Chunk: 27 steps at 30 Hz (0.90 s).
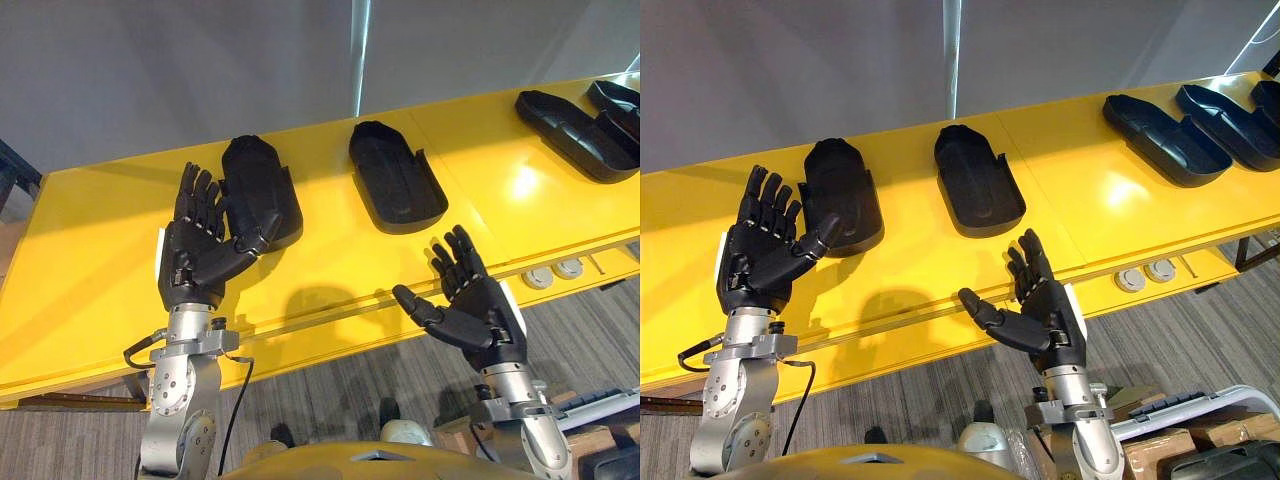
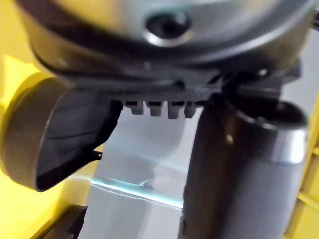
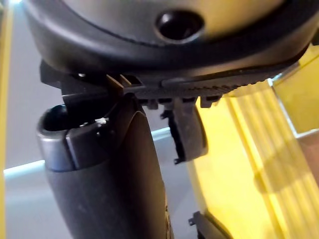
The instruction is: Walk over and take three plastic housings, then place them on the shelf
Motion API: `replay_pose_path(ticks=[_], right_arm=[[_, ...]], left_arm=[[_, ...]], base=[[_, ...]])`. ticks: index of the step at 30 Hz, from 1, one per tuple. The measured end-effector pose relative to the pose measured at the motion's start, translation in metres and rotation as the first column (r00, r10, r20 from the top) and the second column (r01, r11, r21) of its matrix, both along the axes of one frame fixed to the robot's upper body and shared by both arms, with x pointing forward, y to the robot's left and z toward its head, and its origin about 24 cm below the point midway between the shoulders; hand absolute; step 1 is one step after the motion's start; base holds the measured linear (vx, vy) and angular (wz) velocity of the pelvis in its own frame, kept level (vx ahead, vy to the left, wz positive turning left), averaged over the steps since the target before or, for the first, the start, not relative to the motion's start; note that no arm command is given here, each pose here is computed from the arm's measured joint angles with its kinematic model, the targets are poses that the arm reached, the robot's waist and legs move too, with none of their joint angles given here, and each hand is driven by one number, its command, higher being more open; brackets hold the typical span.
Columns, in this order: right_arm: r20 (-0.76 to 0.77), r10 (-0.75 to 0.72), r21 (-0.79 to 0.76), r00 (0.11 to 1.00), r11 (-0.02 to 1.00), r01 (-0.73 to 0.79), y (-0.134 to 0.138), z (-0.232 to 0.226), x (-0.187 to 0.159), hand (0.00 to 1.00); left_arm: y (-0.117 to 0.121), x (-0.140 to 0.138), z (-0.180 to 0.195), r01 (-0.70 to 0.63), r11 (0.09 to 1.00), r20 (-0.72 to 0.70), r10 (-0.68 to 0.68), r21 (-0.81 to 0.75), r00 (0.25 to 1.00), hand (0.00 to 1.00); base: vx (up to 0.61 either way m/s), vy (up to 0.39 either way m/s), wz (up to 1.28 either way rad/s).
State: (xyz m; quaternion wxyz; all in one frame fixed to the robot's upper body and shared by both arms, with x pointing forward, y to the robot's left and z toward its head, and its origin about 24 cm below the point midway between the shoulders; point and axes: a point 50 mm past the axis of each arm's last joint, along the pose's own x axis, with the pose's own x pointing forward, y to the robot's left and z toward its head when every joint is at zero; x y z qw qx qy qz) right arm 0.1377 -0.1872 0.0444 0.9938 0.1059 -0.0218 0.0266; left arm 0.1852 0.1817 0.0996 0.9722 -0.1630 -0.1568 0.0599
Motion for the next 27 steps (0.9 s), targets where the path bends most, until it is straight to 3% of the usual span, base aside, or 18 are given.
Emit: replay_pose_path(ticks=[15,27], right_arm=[[0.072,-0.07,-0.029,0.995,0.997,0.072,-0.008,0.005,0.018,1.0],[0.139,-0.028,-0.089,0.99,0.995,0.041,-0.013,0.019,0.033,1.0]], left_arm=[[0.003,0.0,0.001,-0.026,1.0,-0.004,0.026,0.01,1.0,1.0],[0.004,0.0,0.001,-0.03,0.999,-0.003,0.03,0.017,1.0,1.0]], base=[[-0.01,0.001,0.09],[-0.03,0.001,0.03]])
